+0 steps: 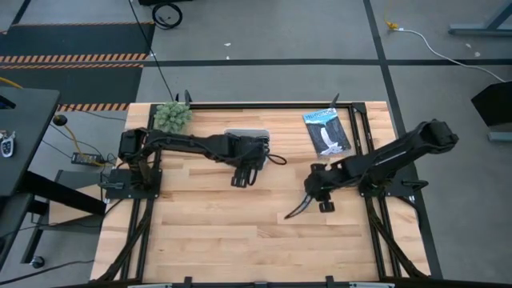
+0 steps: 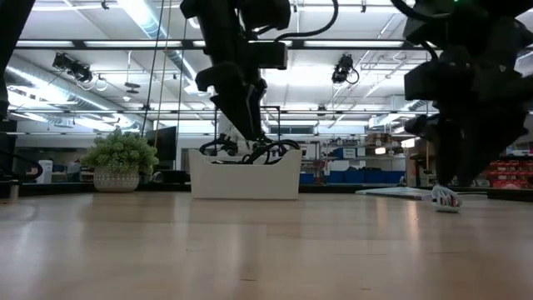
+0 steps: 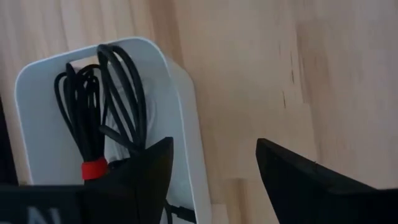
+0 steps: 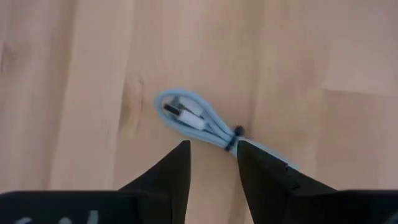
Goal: Pick and place USB-C Cables
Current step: Put the blue charger cable into the white bin
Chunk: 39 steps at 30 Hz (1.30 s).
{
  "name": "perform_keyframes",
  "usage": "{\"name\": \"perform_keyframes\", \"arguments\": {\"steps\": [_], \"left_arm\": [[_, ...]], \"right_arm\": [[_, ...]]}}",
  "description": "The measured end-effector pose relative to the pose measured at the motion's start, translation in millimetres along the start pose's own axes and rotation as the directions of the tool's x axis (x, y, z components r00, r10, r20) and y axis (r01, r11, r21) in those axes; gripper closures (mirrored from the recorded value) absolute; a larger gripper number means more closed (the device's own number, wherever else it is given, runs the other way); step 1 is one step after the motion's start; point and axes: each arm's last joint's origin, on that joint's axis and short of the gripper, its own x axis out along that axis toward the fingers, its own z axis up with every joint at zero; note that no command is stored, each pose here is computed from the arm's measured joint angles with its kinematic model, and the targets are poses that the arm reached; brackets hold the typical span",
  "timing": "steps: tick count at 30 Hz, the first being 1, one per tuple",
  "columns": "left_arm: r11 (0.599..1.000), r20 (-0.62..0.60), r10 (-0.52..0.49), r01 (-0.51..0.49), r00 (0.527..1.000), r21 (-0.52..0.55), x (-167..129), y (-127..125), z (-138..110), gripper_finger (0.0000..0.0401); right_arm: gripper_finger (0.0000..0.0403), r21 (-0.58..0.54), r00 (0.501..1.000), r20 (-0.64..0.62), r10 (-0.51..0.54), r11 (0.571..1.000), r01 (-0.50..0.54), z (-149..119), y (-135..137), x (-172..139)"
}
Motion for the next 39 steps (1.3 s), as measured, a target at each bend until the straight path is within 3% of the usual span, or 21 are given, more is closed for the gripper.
{"name": "perform_keyframes", "arguments": {"steps": [7, 12, 25, 31, 39], "left_arm": [[1.000, -0.009, -0.009, 0.010, 1.000, 0.023, -2, -9, 1, 0.0163], [1.000, -0.016, -0.009, 0.010, 1.000, 0.019, -2, -8, 0, 0.0163], [1.000, -0.019, -0.011, 0.011, 1.000, -0.002, -2, -8, 0, 0.0163], [1.000, -0.023, -0.013, 0.013, 1.000, -0.002, -2, -8, 0, 0.0163], [1.000, -0.017, -0.031, 0.031, 0.999, -0.004, -2, -9, 0, 0.0163]], "right_arm": [[0.0245, -0.212, 0.999, -0.038, -0.036, 0.977, 0.027, 19, 8, 8], [0.0225, -0.333, 0.978, -0.167, -0.129, 0.941, 0.067, 30, 7, 8], [0.0185, -0.477, 0.928, -0.328, -0.177, 0.879, -0.001, 33, 8, 36], [0.0230, -0.488, 0.930, -0.326, -0.171, 0.873, -0.010, 32, 8, 36], [0.0350, -0.453, 0.937, -0.316, -0.148, 0.891, -0.012, 34, 9, 37]]}}
